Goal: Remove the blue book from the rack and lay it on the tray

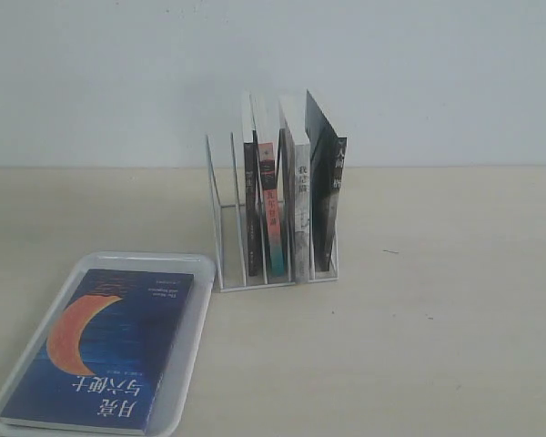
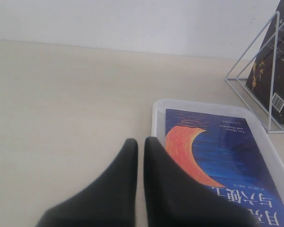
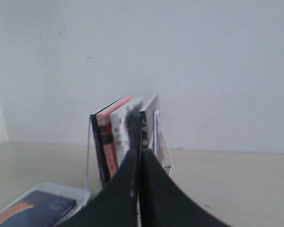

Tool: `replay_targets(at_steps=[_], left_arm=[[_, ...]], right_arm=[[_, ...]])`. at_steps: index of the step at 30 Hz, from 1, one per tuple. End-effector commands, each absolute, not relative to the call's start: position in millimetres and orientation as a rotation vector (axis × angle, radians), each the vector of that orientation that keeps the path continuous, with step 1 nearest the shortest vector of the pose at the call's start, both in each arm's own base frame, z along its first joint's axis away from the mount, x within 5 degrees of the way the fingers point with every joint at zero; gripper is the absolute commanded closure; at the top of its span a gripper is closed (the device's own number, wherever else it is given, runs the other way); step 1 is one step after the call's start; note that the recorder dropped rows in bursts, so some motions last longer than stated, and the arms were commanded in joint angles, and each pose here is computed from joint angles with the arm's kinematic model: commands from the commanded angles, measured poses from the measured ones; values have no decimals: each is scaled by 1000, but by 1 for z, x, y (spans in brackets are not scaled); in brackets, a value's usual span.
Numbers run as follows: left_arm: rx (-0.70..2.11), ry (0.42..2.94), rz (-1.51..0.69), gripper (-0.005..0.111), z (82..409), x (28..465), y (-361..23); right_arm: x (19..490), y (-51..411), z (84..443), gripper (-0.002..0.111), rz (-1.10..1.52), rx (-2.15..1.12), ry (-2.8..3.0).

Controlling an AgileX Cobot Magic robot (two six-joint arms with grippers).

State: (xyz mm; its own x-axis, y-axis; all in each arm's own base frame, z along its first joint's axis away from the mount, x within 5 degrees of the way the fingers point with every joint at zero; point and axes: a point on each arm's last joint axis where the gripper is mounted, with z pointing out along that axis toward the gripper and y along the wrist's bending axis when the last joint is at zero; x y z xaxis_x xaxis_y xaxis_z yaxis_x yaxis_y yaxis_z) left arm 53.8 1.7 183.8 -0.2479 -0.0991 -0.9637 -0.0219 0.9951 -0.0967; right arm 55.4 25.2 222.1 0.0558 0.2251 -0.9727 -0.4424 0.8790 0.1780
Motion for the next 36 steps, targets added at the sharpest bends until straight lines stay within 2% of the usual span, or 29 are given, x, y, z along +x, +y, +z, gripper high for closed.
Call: replay_targets(at_steps=[1,6,19,36], left_arm=[[-93,1820,-84,103,183,54,1],[-93,1820,-84,103,183,54,1],[-93,1820,-84,103,183,54,1],[-93,1820,-84,103,183,54,1]], right_arm=[[53,15,218,108,401,-58,1441],[55,11,210,108,313,15,1529],[52,15,186,108,314,-31,1792],[52,14,182,108,284,-40,1835]])
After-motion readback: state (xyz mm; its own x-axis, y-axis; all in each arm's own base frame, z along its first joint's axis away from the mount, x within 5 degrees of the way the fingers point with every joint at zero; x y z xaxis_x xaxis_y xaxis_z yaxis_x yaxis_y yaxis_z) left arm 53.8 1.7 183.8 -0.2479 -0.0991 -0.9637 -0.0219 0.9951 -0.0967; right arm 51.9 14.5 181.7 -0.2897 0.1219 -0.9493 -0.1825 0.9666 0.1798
